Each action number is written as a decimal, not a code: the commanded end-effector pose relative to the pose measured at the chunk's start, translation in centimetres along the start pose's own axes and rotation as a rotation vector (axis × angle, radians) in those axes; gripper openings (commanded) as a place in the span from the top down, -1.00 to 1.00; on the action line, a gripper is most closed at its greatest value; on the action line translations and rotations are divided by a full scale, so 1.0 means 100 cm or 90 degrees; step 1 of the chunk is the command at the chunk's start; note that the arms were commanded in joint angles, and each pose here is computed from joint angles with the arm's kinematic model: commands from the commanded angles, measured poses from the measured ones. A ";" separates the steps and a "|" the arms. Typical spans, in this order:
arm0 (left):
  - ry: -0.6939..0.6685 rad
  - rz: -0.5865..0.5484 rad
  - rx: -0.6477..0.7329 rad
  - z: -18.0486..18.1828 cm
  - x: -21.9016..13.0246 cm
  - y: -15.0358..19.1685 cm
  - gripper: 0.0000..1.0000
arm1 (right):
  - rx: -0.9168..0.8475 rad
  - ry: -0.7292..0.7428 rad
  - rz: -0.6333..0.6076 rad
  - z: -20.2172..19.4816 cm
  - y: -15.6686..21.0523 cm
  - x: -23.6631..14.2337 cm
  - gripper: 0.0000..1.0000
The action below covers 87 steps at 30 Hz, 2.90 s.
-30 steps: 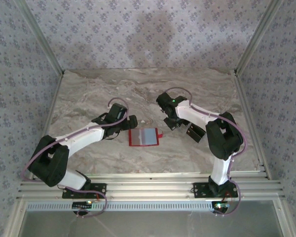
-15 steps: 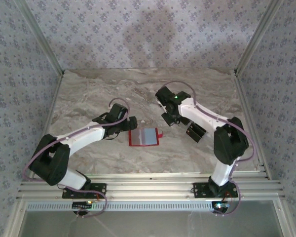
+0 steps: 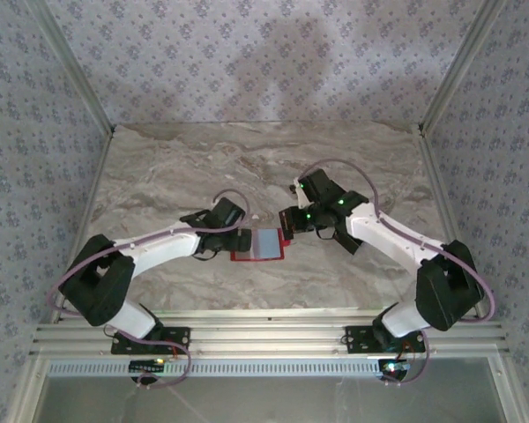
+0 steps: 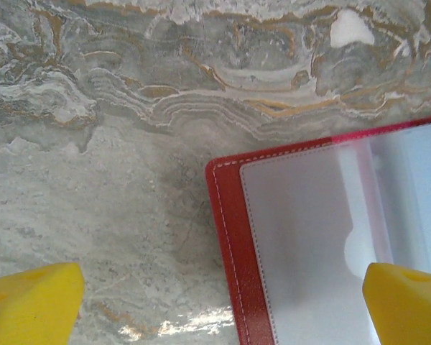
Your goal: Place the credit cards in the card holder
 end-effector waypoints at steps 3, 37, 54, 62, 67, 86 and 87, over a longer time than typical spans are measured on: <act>-0.071 -0.016 0.037 0.009 0.002 0.002 -1.00 | 0.122 -0.146 -0.092 0.022 -0.012 0.009 1.00; -0.172 0.004 0.032 0.039 0.016 0.027 -1.00 | 0.158 -0.270 -0.094 0.026 0.022 0.086 1.00; -0.189 0.007 0.036 0.042 0.022 0.030 -0.99 | 0.175 -0.278 -0.072 0.018 0.033 0.100 1.00; -0.197 0.009 0.037 0.043 0.024 0.030 -1.00 | 0.178 -0.287 -0.063 0.017 0.039 0.102 1.00; -0.206 0.009 0.033 0.045 0.024 0.030 -1.00 | 0.181 -0.294 -0.057 0.017 0.040 0.105 1.00; -0.261 0.016 0.000 0.066 0.022 0.042 -0.98 | 0.208 -0.283 -0.035 0.009 0.049 0.114 0.99; -0.263 0.016 -0.002 0.067 0.022 0.043 -0.98 | 0.209 -0.281 -0.033 0.009 0.049 0.114 0.97</act>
Point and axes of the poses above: each hand's point on the last joint's axis, 136 mm out from that joint toward the fingers, its own x axis out along the fingers, its own z axis along the line the jaws close on, y = z × x, the point moved 3 cm from there along -x, back along the fingers, and after that the axes turned 12 degrees about -x, right-handed, at the moved point
